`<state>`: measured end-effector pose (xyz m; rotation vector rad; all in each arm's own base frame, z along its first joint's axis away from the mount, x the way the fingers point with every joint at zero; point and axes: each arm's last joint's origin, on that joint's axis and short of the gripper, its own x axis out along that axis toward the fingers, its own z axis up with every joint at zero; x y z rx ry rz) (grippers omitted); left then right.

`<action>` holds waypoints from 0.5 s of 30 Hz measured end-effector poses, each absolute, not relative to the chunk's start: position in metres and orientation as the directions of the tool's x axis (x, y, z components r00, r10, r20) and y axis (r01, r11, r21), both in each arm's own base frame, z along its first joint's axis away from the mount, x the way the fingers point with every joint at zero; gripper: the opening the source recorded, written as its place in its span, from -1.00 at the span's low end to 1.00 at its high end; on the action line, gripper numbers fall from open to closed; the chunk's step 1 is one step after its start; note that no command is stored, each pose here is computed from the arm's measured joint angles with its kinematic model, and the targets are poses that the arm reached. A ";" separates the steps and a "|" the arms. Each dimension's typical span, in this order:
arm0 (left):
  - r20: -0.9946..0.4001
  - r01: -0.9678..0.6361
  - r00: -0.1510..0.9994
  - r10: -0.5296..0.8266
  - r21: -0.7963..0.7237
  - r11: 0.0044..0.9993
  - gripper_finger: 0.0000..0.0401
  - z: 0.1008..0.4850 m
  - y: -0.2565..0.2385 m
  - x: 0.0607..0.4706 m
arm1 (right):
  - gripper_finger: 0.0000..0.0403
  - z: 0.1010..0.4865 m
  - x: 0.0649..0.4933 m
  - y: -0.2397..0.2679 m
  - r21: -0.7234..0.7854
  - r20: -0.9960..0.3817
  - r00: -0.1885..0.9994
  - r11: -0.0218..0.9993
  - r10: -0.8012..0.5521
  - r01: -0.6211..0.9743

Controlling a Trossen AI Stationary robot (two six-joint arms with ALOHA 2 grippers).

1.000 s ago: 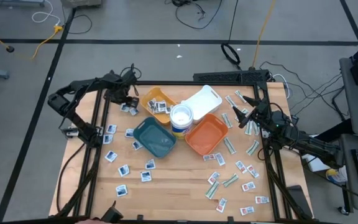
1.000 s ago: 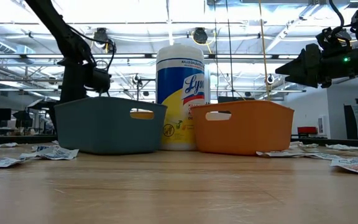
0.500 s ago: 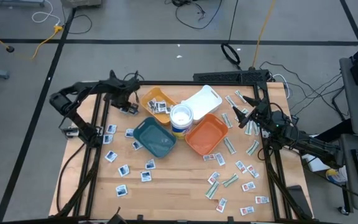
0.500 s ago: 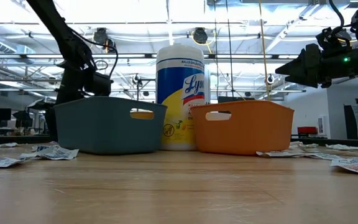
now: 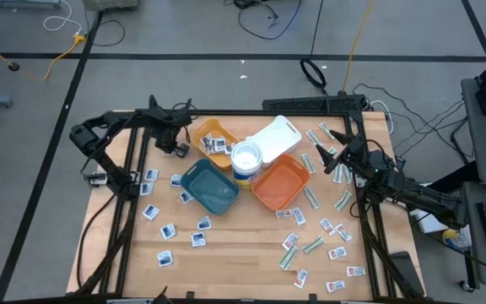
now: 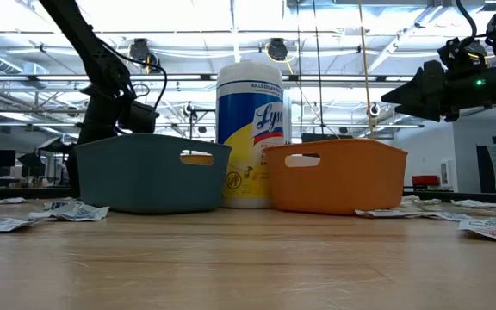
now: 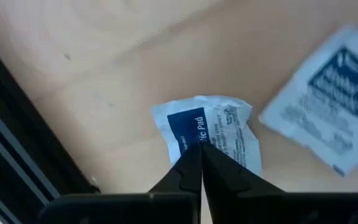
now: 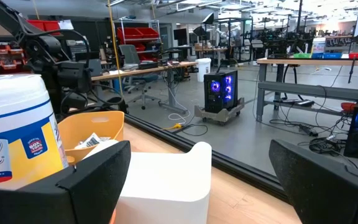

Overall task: Pick & Place First Aid Supplies
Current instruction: Put the blue pad into the blue bin

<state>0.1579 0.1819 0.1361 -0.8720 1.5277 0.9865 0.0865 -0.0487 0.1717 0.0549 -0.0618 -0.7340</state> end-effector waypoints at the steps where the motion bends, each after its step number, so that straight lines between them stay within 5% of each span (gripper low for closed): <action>1: -0.987 -0.911 -0.158 -0.038 0.131 0.390 -0.96 0.136 0.181 0.158 | 0.87 0.172 0.086 -0.049 0.072 0.037 0.741 0.741 -0.671 0.668; 10: -0.988 -0.939 -0.140 -0.062 0.113 0.325 -0.99 0.132 0.176 0.159 | 0.87 0.172 0.086 -0.049 0.072 0.037 0.741 0.741 -0.671 0.667; 15: -0.988 -0.933 -0.132 -0.082 0.096 0.347 -0.79 0.136 0.177 0.160 | 0.87 0.172 0.086 -0.049 0.072 0.037 0.741 0.741 -0.671 0.668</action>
